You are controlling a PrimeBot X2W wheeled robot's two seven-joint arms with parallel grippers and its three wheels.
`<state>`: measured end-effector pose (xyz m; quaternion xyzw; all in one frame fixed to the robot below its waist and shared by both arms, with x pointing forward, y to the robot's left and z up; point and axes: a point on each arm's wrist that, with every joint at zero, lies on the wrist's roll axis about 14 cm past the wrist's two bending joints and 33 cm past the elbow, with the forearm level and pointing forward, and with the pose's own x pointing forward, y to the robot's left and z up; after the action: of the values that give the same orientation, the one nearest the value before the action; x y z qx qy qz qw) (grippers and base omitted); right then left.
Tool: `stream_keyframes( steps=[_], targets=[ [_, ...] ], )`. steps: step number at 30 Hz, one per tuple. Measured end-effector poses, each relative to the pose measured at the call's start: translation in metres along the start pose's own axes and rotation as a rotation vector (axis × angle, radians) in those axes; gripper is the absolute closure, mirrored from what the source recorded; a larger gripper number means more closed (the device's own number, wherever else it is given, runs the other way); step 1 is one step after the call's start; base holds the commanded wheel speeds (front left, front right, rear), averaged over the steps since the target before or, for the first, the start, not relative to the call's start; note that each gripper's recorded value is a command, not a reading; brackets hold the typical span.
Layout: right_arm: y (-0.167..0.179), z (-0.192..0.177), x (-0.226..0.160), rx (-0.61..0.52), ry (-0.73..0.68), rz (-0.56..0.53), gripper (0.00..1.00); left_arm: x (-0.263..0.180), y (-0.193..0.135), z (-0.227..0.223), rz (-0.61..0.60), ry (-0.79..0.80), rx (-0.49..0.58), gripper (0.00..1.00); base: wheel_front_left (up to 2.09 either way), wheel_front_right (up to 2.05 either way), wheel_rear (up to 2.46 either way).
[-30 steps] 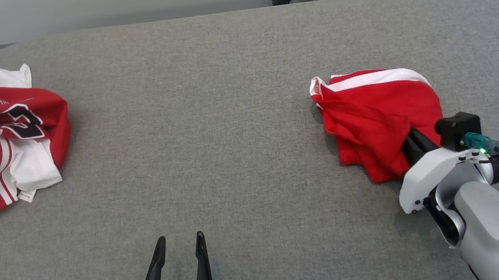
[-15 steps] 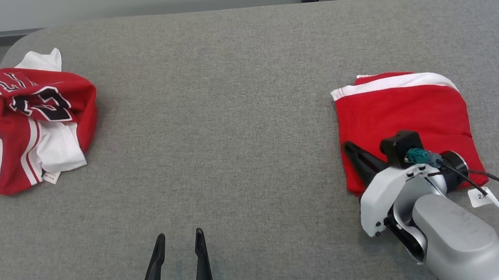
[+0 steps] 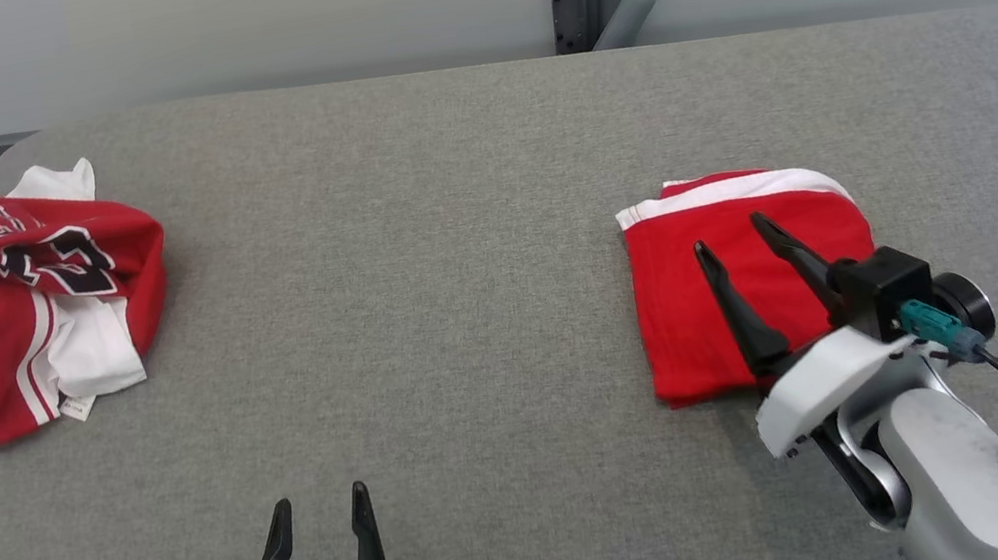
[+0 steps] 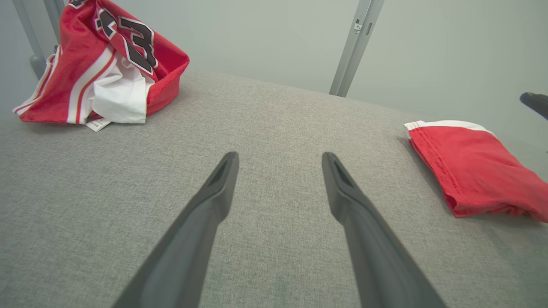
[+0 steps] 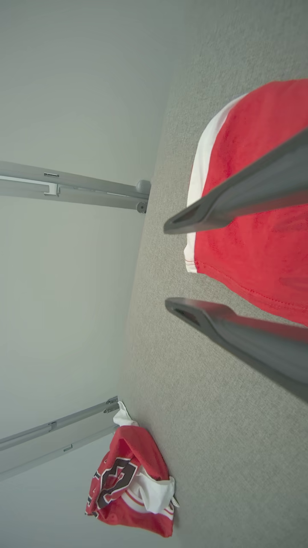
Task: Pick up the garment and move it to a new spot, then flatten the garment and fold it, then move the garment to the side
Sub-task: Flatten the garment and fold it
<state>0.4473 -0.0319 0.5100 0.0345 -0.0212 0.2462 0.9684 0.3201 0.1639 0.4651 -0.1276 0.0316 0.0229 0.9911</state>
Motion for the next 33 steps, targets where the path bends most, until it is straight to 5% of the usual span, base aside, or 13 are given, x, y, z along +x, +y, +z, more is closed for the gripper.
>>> stream_keyframes(
  steps=[18, 33],
  targets=[
    [-0.108, 0.012, -0.139, -0.081, -0.024, -0.399, 0.0, -0.001, -0.016, 0.008, -0.072, -0.03, 0.029, 0.0, 0.0, 0.0, 0.0],
    [-0.122, -0.009, -0.165, -0.038, 0.036, -0.478, 0.0, -0.008, -0.003, 0.0, -0.037, -0.007, 0.032, 0.0, 0.0, 0.0, 0.0]
  ],
)
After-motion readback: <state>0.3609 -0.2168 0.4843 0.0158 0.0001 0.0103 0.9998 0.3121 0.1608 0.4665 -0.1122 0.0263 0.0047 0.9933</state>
